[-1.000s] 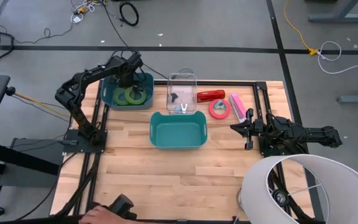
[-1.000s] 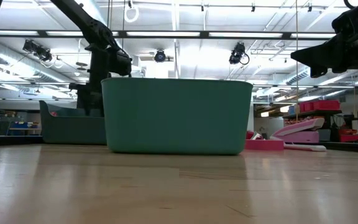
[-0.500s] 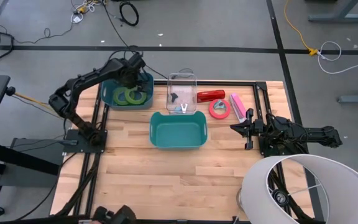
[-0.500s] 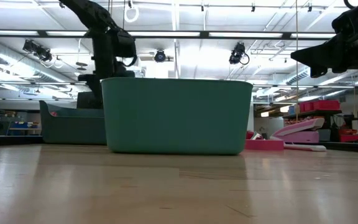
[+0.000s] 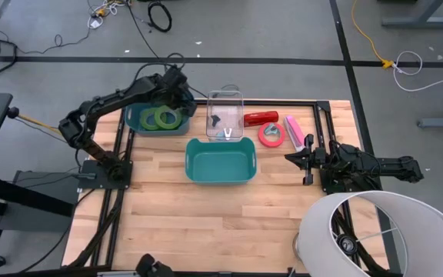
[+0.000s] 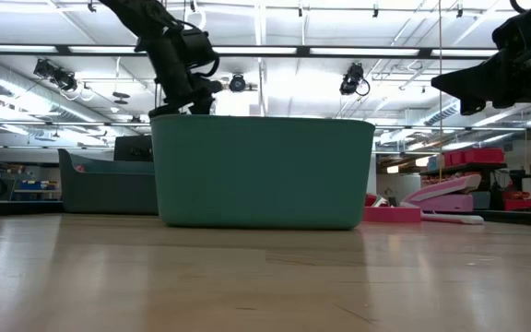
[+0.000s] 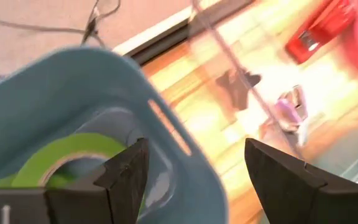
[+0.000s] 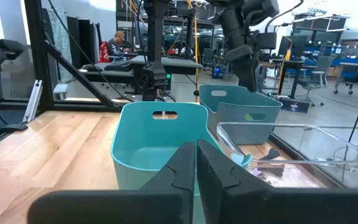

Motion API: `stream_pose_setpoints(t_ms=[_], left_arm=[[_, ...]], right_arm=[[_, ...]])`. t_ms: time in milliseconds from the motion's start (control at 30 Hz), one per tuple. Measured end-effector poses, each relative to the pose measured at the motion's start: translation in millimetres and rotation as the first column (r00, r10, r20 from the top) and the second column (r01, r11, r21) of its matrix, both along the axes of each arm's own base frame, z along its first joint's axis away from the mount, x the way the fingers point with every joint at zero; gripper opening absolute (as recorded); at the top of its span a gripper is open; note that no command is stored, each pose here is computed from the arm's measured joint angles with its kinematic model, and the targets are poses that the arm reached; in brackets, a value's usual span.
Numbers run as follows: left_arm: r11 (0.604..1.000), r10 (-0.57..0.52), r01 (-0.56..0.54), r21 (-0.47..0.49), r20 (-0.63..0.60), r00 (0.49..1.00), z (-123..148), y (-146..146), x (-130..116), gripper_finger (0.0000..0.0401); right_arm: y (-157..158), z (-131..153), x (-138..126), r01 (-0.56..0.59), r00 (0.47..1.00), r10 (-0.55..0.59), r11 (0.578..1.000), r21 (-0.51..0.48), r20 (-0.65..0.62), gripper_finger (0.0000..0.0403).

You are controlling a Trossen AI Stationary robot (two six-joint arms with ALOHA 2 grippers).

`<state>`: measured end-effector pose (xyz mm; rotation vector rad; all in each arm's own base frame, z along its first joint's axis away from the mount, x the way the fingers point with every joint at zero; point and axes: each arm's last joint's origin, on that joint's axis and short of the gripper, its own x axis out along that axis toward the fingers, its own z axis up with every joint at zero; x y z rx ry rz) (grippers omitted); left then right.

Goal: Pick and place Stapler, Stapler remover, tape
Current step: Put the light blue staple remover into the transparent bin

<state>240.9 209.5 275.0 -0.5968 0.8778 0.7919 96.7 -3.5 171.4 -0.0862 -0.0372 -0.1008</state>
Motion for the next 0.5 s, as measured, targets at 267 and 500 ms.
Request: stream_pose_setpoints(t_ms=[267,500], left_arm=[[0.989,-0.145,0.146,0.033,-0.019,0.989,0.5,-7.7,7.4,0.0264],[0.961,-0.271,0.274,0.045,-0.054,0.961,-0.4,-26.7,20.3,0.025]], right_arm=[[0.0,0.0,0.0,0.0,1.0,0.0,1.0,0.0,0.0,0.0018],[0.0,-0.1,0.0,0.0,1.0,0.0,1.0,0.0,0.0,0.0018]])
